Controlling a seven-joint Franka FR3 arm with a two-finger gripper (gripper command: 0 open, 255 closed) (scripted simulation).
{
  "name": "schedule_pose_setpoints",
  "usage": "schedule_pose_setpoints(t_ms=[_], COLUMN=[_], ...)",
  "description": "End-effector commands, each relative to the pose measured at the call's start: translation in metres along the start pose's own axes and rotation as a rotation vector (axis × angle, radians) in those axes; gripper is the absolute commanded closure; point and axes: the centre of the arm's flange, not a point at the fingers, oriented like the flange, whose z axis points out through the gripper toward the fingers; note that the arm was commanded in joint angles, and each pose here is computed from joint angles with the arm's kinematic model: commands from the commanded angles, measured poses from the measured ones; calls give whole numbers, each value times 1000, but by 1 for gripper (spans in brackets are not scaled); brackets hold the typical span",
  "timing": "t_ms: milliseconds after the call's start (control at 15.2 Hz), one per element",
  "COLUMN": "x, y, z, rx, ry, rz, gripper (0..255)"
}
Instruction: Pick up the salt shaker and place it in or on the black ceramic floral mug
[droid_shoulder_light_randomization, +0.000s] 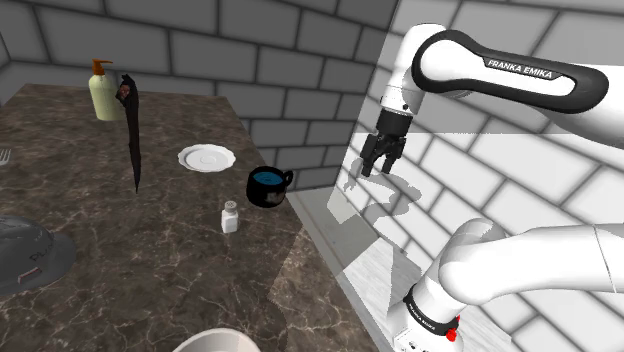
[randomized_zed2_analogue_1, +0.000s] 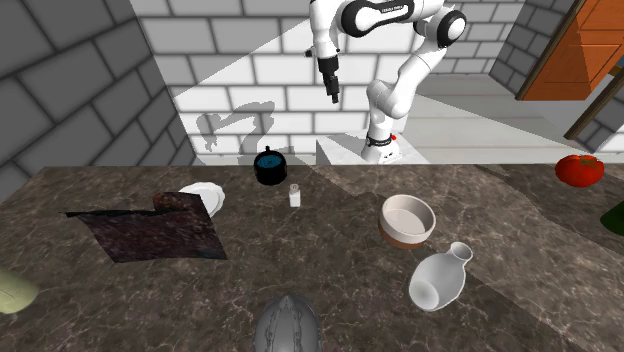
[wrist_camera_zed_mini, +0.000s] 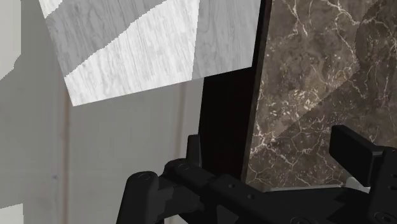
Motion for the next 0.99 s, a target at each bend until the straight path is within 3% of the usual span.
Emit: schedule_pose_setpoints(t_ms=[0,924], x=[0,101], y=[0,-127], z=[0,81], rx=[0,1], ry=[0,38], rz=[0,87], gripper=[0,0])
